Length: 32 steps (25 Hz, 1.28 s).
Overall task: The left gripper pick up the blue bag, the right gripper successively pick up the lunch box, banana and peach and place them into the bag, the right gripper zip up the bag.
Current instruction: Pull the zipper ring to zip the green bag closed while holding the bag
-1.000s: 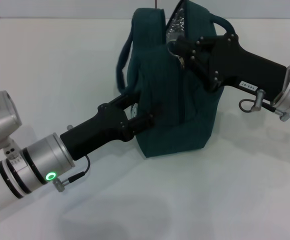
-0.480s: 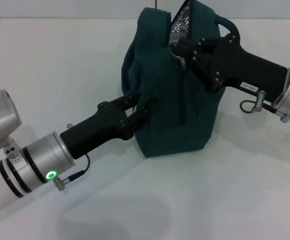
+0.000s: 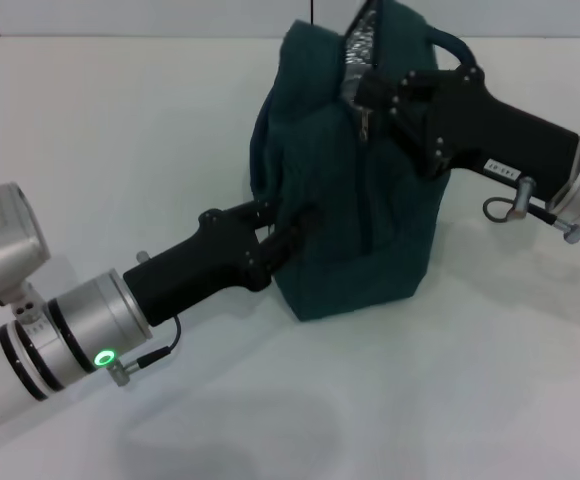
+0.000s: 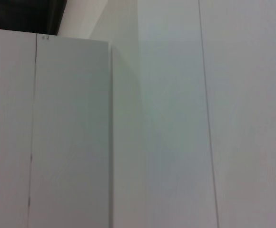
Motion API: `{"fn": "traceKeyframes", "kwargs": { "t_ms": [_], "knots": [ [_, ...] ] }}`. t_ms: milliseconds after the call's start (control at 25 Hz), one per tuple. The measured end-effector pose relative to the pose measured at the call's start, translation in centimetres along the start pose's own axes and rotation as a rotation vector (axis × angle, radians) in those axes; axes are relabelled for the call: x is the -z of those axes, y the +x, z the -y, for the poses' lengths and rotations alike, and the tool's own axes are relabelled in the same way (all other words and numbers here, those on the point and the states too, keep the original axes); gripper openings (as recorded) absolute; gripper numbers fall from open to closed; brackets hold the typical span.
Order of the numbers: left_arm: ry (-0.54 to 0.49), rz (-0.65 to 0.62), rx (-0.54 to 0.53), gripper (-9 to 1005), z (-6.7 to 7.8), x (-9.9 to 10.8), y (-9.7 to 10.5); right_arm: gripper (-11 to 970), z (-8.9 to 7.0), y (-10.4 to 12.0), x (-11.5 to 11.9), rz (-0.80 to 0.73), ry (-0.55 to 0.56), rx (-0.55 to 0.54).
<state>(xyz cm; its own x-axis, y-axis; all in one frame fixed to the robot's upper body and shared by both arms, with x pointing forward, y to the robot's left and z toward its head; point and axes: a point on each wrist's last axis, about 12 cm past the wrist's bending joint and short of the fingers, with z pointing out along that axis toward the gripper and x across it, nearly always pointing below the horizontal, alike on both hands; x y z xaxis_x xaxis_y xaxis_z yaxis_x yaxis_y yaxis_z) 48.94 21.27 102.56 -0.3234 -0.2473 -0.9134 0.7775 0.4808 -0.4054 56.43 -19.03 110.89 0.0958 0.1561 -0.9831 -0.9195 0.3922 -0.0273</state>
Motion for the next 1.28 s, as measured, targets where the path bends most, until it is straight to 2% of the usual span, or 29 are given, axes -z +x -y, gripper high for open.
{"fn": "traceKeyframes", "kwargs": {
  "t_ms": [360,720,920,1160,1280],
  "knots": [
    [0.03,-0.045,-0.051,187,0.7,0.5,1.1,11,1.1,-0.1,0.8,0.039,0.12,-0.038],
    [0.039,-0.044,-0.047,60,0.9,0.7,1.1,12,0.4,0.1,0.9,0.037,0.084,-0.043],
    [0.073,-0.028,-0.033,77,1.3,0.8,0.9,12,-0.1,0.0,0.4,0.044,0.034,-0.04],
    [0.059,-0.028,-0.017,239,1.2,1.1,1.0,12,-0.6,-0.8,-1.0,0.057,-0.048,-0.014],
    [0.018,-0.043,-0.011,349,0.9,1.3,1.5,11,-0.9,-1.2,-1.7,0.068,-0.08,0.001]
  ]
}}
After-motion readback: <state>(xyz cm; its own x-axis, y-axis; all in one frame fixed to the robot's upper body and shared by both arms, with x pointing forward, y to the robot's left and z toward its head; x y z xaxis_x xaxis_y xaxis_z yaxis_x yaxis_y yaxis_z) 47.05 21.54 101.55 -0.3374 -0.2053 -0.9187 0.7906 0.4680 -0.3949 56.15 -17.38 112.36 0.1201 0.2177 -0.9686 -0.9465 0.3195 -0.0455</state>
